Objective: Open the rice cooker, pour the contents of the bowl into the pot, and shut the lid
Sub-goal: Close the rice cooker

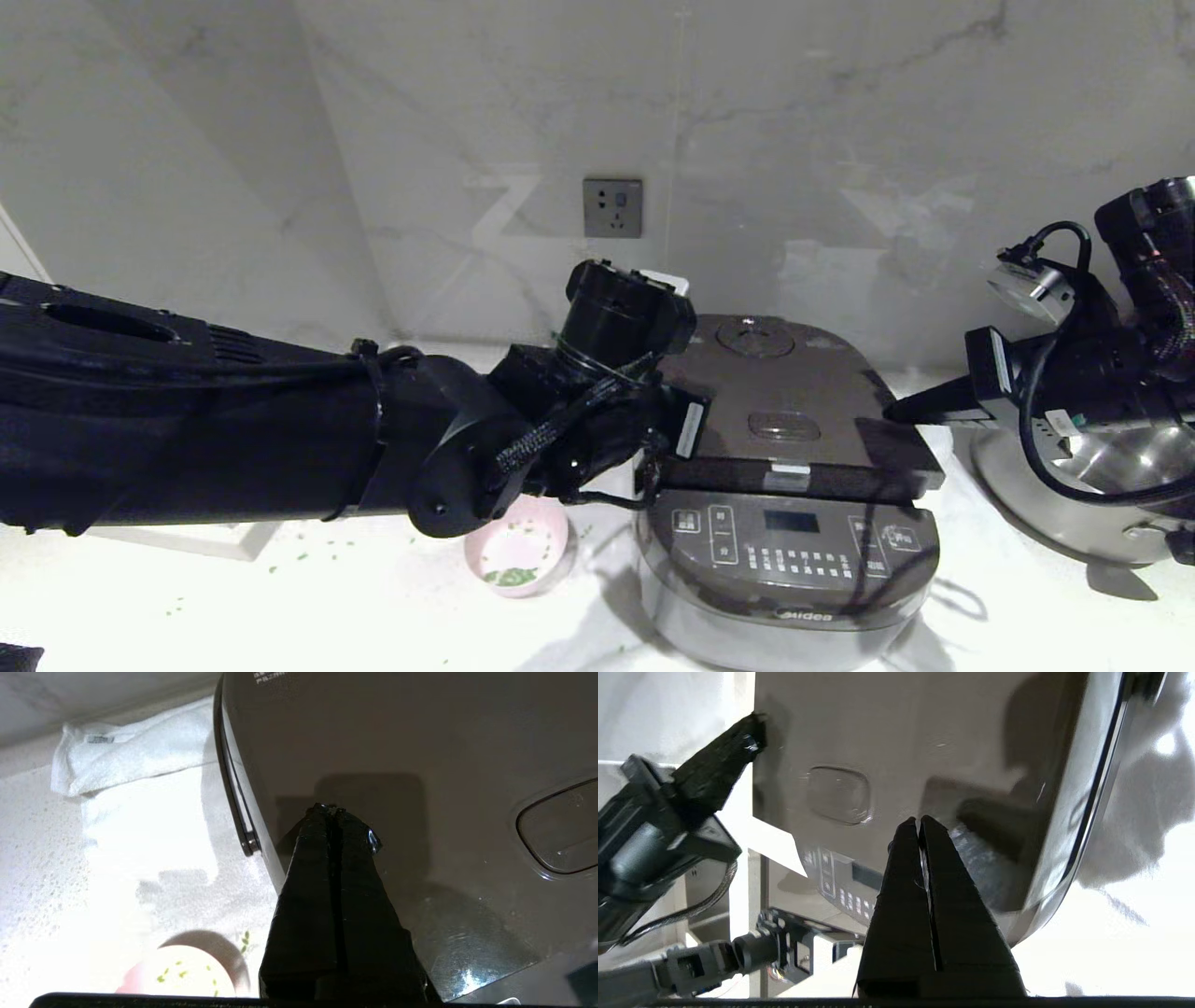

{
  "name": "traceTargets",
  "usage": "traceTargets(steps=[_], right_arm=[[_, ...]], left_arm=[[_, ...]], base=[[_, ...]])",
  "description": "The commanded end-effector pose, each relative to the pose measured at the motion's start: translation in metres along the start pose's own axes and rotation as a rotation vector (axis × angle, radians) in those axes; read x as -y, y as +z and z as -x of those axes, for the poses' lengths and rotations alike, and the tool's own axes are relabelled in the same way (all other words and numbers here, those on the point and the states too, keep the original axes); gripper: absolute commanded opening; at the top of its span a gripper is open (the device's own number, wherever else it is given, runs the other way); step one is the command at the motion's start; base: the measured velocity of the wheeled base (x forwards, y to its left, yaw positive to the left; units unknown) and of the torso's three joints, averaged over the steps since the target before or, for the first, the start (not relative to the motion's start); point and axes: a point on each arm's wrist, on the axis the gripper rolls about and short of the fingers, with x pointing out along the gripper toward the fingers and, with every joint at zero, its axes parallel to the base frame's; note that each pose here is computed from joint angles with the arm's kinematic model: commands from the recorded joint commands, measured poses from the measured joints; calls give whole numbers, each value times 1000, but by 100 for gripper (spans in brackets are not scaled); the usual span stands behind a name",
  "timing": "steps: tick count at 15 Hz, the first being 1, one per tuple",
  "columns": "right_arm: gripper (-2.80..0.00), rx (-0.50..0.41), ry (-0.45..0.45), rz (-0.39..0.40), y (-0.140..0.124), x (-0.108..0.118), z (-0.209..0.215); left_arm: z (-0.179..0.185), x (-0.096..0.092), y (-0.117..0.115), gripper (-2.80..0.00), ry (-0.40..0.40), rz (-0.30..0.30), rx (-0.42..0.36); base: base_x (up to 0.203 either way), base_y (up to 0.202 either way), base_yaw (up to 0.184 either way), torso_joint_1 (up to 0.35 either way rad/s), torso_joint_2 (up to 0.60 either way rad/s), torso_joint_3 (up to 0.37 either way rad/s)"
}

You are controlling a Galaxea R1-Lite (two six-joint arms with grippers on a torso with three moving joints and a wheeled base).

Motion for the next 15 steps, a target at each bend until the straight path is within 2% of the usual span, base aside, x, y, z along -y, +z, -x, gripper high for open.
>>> traceTargets(steps=[1,4,10,15], right_arm=[[-280,-12,-2,-9,-4,4,-4],[-280,-8,-2,-6,-9,11,-12],[-280,-59,-25,-34,-14,30,-41],[-280,-72,-32,-42,-15,38,-52]], left_arm=[[-1,1,-9,-280,-5,-6,2],[7,4,-16,-280,-20,-29,-8],[17,7,-12,-280,-37,-25,13],[40,19,-7,-280,-88,-35,42]], base=[[0,0,0,0,0,0],[0,0,0,0,0,0],[0,0,0,0,0,0],[0,0,0,0,0,0]])
